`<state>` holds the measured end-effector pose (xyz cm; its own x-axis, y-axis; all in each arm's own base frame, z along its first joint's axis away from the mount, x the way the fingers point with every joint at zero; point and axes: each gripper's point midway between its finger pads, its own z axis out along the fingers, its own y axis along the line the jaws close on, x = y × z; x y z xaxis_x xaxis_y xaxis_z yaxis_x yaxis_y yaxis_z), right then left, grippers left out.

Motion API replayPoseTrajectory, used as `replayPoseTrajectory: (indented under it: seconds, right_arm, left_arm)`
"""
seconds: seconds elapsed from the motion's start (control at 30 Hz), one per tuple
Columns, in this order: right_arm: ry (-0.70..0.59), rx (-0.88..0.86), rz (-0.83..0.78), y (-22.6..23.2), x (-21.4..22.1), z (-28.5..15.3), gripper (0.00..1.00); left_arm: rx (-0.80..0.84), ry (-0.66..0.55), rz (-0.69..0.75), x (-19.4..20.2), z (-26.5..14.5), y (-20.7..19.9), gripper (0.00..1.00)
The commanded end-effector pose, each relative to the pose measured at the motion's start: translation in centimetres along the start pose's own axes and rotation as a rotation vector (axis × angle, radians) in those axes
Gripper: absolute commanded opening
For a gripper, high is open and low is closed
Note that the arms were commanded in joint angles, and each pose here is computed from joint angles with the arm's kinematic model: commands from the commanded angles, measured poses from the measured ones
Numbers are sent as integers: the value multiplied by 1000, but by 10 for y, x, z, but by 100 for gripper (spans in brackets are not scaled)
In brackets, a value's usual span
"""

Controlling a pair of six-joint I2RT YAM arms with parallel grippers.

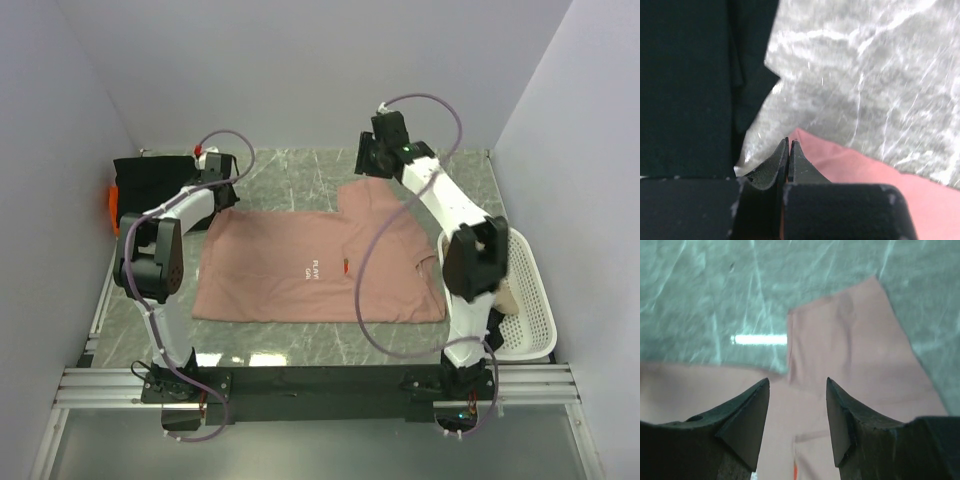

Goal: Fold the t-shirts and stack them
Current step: Fold the tshirt

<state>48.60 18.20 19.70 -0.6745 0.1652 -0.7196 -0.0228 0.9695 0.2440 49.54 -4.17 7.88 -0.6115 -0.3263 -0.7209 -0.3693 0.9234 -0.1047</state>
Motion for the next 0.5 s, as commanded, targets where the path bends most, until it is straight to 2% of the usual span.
replayPoseTrajectory:
  seconds: [0.0,0.07,0.1,0.17,0.23,0.47]
  right_arm:
    - [29,135,-30,-29,-15,50,56]
    - [77,181,-42,-43,-4,88,56]
    - [27,176,-33,-41,-26,91,56]
    - [46,188,-31,-50,-19,118,56]
    - [-4,189,-2,-57,-34,128,56]
    - [-22,190,74,-85,-33,150,56]
  left_arm:
    - [82,-55,-41,-22,-21,-13,1]
    - [99,-58,-45,-23,-25,-15,1]
    - [105,-60,-47,-24,-26,-16,1]
    - [124,-57,-48,-25,-30,-19,1]
    - [138,-55,-50,-25,-32,-21,1]
    - [160,-50,-49,-22,-36,-23,0]
